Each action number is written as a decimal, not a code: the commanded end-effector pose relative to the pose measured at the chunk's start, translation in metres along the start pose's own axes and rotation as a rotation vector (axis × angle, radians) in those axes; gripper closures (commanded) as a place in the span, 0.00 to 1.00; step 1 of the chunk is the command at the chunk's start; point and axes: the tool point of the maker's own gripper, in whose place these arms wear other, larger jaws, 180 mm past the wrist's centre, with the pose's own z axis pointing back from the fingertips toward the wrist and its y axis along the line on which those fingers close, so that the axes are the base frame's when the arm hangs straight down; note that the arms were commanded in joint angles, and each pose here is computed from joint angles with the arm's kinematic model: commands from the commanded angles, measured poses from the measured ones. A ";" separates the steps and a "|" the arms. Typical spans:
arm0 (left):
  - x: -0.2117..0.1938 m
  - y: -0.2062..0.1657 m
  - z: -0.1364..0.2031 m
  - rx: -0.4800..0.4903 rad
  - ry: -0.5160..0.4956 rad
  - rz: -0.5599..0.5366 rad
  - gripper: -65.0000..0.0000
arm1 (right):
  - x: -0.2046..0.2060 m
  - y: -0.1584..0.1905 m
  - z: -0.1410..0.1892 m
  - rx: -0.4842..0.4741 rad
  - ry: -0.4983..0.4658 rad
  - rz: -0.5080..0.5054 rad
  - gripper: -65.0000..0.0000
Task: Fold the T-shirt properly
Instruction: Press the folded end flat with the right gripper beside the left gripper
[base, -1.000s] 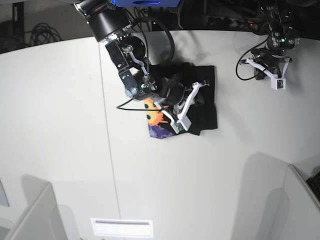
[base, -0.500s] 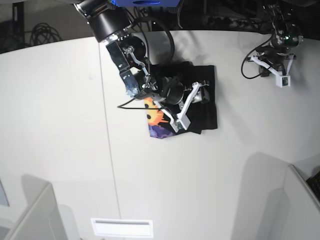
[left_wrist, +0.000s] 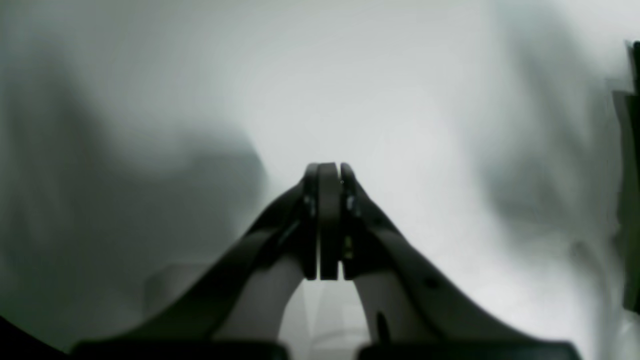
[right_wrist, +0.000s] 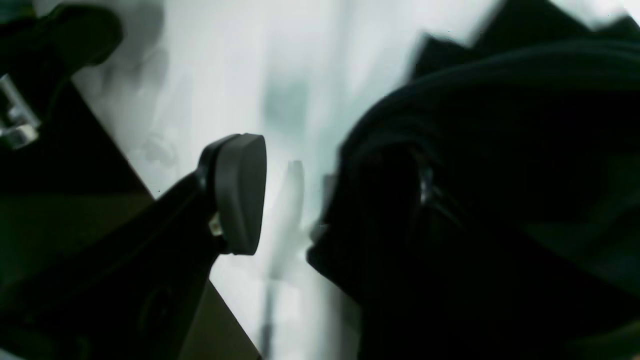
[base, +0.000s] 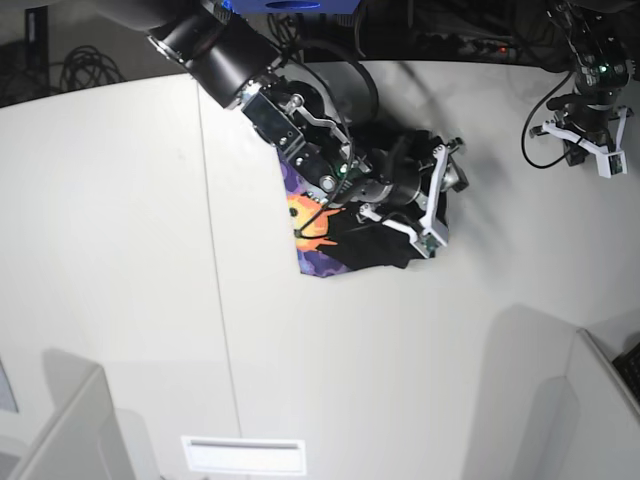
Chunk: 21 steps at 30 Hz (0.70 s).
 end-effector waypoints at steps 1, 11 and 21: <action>0.014 0.006 0.004 0.012 -0.043 -0.011 1.00 | 0.020 0.015 0.002 0.033 -0.049 0.038 0.48; 0.023 0.034 0.013 0.085 -0.077 0.021 1.00 | 0.046 0.056 0.023 0.142 -0.117 0.143 0.48; 0.009 0.007 0.010 0.011 -0.080 0.142 0.67 | 0.061 -0.050 0.070 -0.031 -0.299 -0.210 1.00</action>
